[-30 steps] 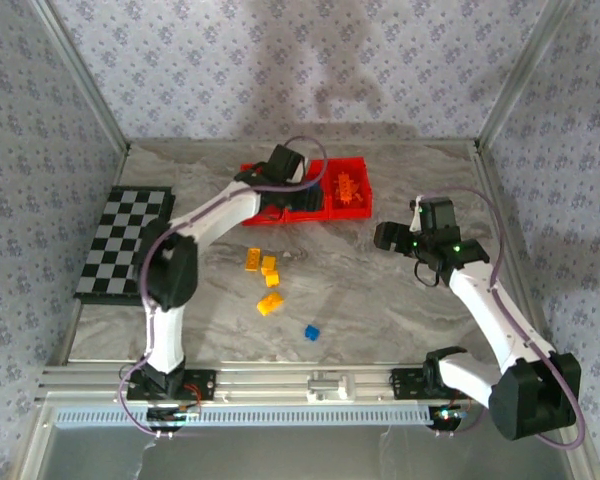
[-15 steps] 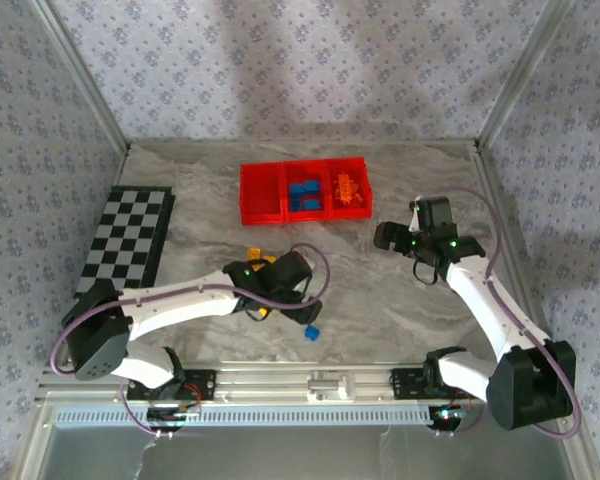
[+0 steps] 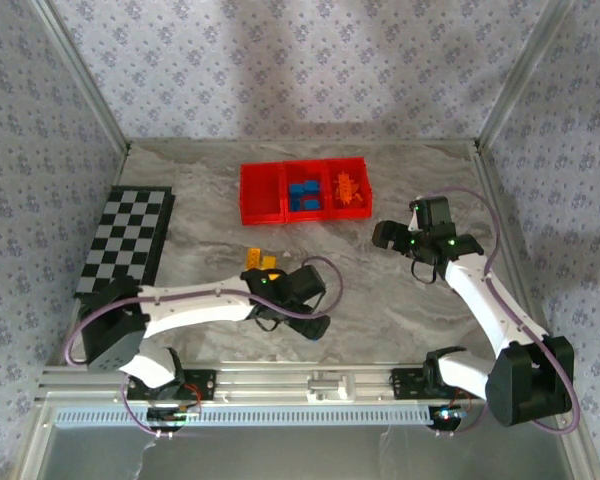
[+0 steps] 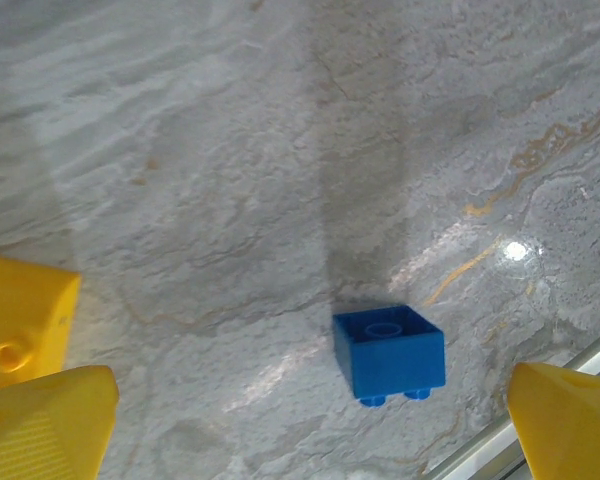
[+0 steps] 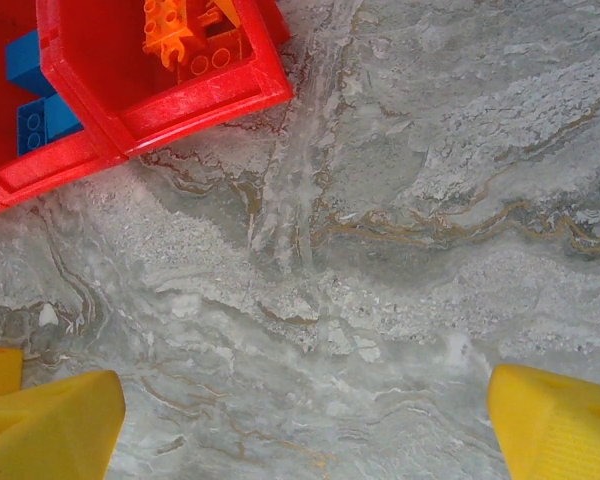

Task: Sort the legos into containers by color
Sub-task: Pick up the lego from the middle-left of the table.

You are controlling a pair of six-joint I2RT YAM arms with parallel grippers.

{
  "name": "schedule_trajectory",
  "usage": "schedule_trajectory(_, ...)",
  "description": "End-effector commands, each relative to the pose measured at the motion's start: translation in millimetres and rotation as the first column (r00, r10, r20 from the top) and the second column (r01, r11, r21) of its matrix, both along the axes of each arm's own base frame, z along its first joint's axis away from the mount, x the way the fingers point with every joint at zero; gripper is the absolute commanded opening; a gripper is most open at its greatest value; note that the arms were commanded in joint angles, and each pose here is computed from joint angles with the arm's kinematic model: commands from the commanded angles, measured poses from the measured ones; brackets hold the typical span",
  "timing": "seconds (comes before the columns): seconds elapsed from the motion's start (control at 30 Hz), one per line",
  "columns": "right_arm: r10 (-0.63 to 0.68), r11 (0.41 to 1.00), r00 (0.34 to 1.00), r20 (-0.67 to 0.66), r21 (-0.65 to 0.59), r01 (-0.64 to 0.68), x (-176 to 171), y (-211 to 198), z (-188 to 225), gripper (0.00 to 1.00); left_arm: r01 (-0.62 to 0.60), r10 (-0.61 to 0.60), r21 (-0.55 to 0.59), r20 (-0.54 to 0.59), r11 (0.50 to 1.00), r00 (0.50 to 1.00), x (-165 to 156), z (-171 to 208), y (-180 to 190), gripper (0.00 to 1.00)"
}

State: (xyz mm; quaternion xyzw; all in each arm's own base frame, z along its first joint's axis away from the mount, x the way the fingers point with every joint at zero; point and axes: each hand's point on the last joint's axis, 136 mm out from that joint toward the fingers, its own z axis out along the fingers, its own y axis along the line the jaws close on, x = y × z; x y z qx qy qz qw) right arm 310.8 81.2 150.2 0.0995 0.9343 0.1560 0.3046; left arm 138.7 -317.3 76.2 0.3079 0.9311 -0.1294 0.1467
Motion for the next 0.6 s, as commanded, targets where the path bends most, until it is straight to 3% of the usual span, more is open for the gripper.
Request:
schedule_trajectory(0.0, -0.012, 1.0, 1.0, -0.009, 0.002, 0.012, -4, -3, 3, 0.96, 0.035, -0.035, 0.012, -0.057, 0.999, 0.998, -13, -2, -12, 0.98)
schedule_trajectory(0.57, -0.013, 1.0, 1.0, -0.025, 0.008, 0.013, -4, -5, -2, 0.96, 0.035, -0.022, 0.091, -0.142, 0.995, 0.99, -24, -30, -21, 0.78)
